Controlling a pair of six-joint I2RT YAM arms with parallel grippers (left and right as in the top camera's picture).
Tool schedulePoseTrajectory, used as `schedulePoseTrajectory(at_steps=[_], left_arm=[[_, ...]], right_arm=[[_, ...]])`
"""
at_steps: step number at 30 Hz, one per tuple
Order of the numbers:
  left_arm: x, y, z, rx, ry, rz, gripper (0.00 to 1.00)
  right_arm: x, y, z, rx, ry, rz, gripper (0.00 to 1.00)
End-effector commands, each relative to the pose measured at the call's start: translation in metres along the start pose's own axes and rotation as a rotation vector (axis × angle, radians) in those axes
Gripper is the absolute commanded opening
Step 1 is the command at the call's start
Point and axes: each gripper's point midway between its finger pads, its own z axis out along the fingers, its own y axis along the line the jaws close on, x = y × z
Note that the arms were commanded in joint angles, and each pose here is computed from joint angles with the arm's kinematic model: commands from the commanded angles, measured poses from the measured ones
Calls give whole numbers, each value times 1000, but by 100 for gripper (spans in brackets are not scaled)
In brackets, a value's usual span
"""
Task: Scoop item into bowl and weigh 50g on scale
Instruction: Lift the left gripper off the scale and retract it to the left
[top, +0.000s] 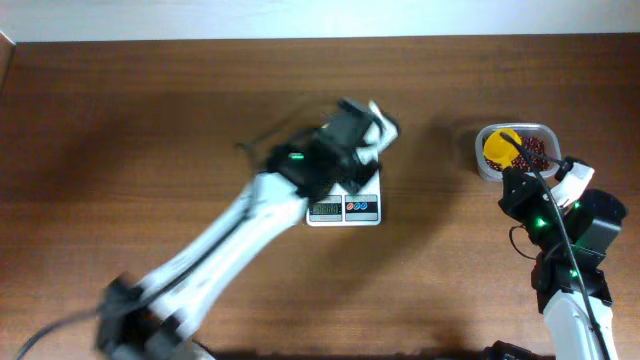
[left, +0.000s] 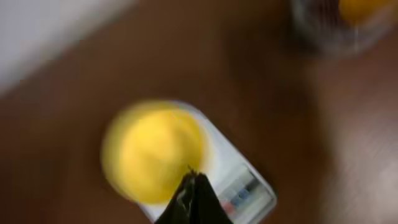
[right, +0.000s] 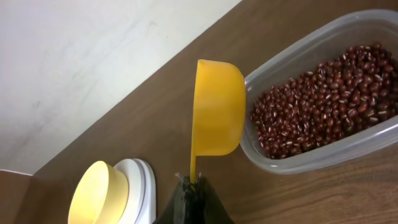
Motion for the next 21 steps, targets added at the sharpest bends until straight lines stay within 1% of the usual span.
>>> schedulePoseTrajectory(at_steps=[1,2,3,6,8,9,10,11,12,13,14,16,17,18,19,20,21], left_arm=[[-40,98,-89,-218,-237,-114,0],[-36,132,-110,-294,-268,-160,0],[-29,160,-124,-358,-279,-200,4],[-13,200,-139,-448,-277,-258,9],[-9,215,-145,-485,-286,-277,22],[-11,219,-148,-495,-299,-279,32],[-12,220,-149,-498,-306,-277,36],[-13,220,-149,-500,-312,-276,43],[-14,221,-149,-500,-314,-276,58],[-13,220,-149,-499,-310,-277,75],[-10,219,-148,-494,-297,-279,99],[-3,218,-145,-493,-267,-286,99],[5,215,-142,-485,-230,-294,99],[20,205,-134,-440,-163,-315,99],[26,196,-130,-394,-136,-316,99],[28,183,-125,-323,-115,-247,99],[27,164,-120,-225,-99,-106,99]], right_arm=[[-9,3,-1,-7,-20,-23,4],[-8,3,-1,-9,-19,-19,4],[-8,5,-1,-17,-15,-17,4],[-4,10,-1,-51,4,-16,4],[-4,12,-1,-60,9,-16,4],[-4,12,-1,-60,9,-13,4],[-4,12,-1,-60,9,-13,4],[-4,12,-1,-60,9,-13,4],[-4,12,-1,-60,10,-12,4],[-3,12,-1,-60,10,-12,4],[-3,12,-1,-61,10,-12,4],[-3,12,-1,-60,10,-12,4],[-3,12,-1,-60,10,-12,4],[-3,12,-1,-60,10,-13,4],[-3,12,-1,-60,10,-12,4],[-3,13,-1,-64,13,-12,4],[-2,13,-1,-68,16,-12,4]])
